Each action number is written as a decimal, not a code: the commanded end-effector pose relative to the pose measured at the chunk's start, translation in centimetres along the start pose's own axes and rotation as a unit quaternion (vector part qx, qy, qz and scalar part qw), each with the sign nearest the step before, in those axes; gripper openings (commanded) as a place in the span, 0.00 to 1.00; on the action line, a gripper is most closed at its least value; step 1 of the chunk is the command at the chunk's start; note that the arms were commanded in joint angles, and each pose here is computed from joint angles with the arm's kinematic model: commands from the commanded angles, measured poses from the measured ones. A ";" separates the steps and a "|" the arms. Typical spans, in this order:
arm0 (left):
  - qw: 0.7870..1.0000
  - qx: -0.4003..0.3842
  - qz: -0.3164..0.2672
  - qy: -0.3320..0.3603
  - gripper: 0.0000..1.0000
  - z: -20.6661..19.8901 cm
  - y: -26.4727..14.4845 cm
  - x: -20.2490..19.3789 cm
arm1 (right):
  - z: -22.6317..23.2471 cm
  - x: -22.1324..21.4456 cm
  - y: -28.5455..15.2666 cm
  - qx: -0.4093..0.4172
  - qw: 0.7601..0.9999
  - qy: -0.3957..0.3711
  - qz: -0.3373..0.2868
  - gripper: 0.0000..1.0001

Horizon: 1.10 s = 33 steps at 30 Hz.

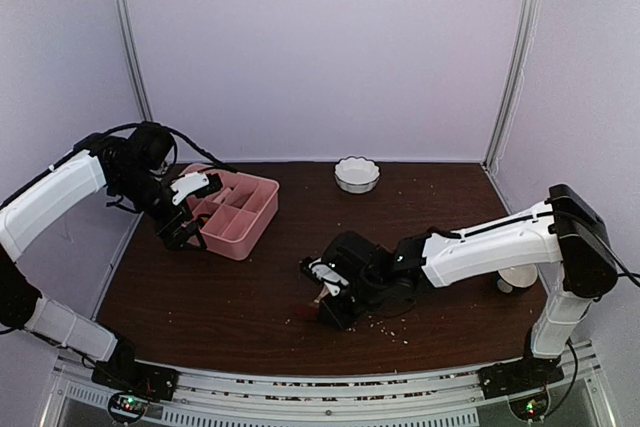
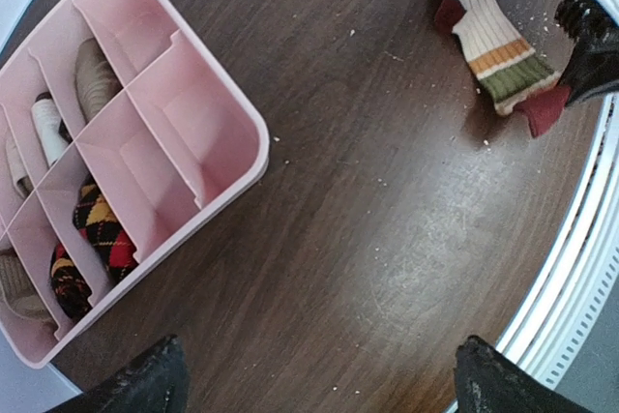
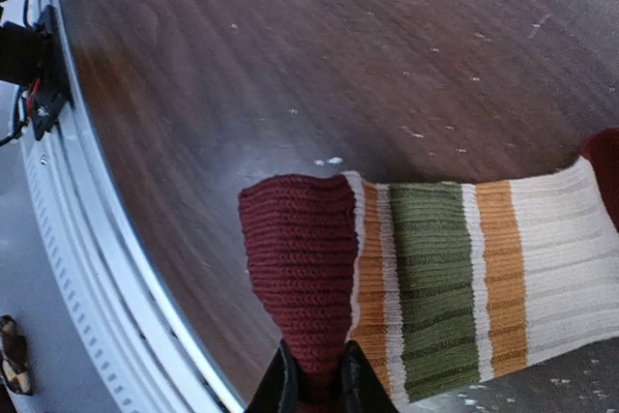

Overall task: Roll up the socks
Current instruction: Adjust the sock at the center of the board.

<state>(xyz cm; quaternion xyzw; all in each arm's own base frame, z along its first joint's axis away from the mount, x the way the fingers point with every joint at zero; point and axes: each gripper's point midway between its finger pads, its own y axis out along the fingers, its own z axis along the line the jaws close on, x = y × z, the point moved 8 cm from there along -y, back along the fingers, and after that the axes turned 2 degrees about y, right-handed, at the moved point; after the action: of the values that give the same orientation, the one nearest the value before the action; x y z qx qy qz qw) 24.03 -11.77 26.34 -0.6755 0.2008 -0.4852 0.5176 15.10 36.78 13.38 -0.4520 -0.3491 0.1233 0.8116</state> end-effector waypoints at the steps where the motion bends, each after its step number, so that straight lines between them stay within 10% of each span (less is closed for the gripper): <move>1: 0.998 -0.046 -0.034 0.021 0.98 -0.7 -0.8 0.9 | 3.2 0.6 1.3 0.086 0.995 0.025 -0.032 0.22; 4: 0.997 -0.072 -0.030 0.023 0.98 -1.1 -0.5 0.7 | 3.2 -0.1 1.2 0.116 0.992 0.031 -0.029 0.58; 9: 0.993 -0.108 -0.038 0.037 0.98 -2.1 -0.3 0.5 | 1.0 0.6 -1.3 0.100 0.991 0.055 -0.073 0.71; 18: 0.978 -0.164 -0.037 0.124 0.98 -5.4 1.0 1.3 | -9.3 -0.9 -1.6 -0.141 0.966 0.203 -0.072 0.30; 33: 0.966 -0.118 -0.015 0.230 0.98 -7.5 4.5 1.4 | -14.6 1.8 1.8 -0.273 0.941 0.197 -0.029 0.12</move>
<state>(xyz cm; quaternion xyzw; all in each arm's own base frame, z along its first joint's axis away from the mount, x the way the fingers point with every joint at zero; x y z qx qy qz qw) 18.91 -17.84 22.75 -0.6401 0.3667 -0.5666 0.3671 24.67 30.81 9.26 -0.6046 -0.2263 -0.0920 0.7582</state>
